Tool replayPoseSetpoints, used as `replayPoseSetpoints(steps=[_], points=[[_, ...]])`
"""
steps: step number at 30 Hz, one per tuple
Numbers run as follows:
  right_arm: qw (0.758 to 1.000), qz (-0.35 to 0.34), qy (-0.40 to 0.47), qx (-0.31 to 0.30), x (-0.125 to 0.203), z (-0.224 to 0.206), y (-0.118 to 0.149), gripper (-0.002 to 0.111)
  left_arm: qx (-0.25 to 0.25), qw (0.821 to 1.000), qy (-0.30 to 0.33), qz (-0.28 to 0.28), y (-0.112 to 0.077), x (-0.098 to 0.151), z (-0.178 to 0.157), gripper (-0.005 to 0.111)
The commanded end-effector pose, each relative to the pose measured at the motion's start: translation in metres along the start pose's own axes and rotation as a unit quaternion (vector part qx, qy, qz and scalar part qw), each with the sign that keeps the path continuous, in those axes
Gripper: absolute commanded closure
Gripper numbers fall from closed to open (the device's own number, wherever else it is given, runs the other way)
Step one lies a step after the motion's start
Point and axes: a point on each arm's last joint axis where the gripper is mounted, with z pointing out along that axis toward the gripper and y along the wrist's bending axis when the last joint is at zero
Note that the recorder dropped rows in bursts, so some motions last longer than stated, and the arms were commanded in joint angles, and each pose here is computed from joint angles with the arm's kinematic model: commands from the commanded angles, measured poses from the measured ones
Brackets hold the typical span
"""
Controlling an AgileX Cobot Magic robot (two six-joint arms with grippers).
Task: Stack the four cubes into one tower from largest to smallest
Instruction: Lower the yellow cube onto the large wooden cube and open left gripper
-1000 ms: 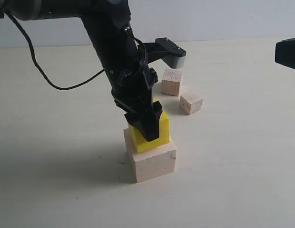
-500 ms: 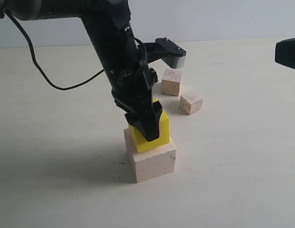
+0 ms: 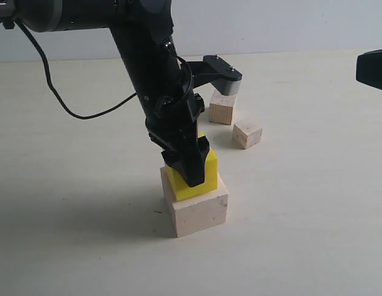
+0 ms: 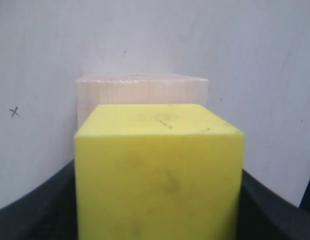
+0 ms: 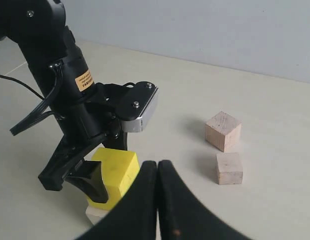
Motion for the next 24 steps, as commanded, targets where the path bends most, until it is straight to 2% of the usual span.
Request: replayPoseSetpoints(steps=[1,5,8,11,24], points=[[1.000,-0.006,-0.002,0.000,-0.0018,-0.0002,0.0003,0.108,0.000,1.000,0.000,-0.004,-0.0009,-0.0001,0.0004,0.098],[1.000,-0.006,-0.002,0.000,-0.0018,-0.0002,0.0003,0.108,0.003,1.000,-0.002,-0.023,-0.0014,-0.0005,0.0004,0.070],[1.000,-0.006,-0.002,0.000,-0.0018,-0.0002,0.0003,0.108,0.003,0.999,-0.002,-0.031,-0.0014,-0.0005,0.0004,0.044],[1.000,-0.006,-0.002,0.000,-0.0018,-0.0002,0.0003,0.108,0.002,0.999,-0.002,-0.032,-0.0013,-0.0004,0.0004,0.029],[1.000,-0.006,-0.002,0.000,-0.0018,-0.0002,0.0003,0.108,0.002,1.000,-0.013,-0.026,-0.0088,-0.0024,-0.0077,0.028]])
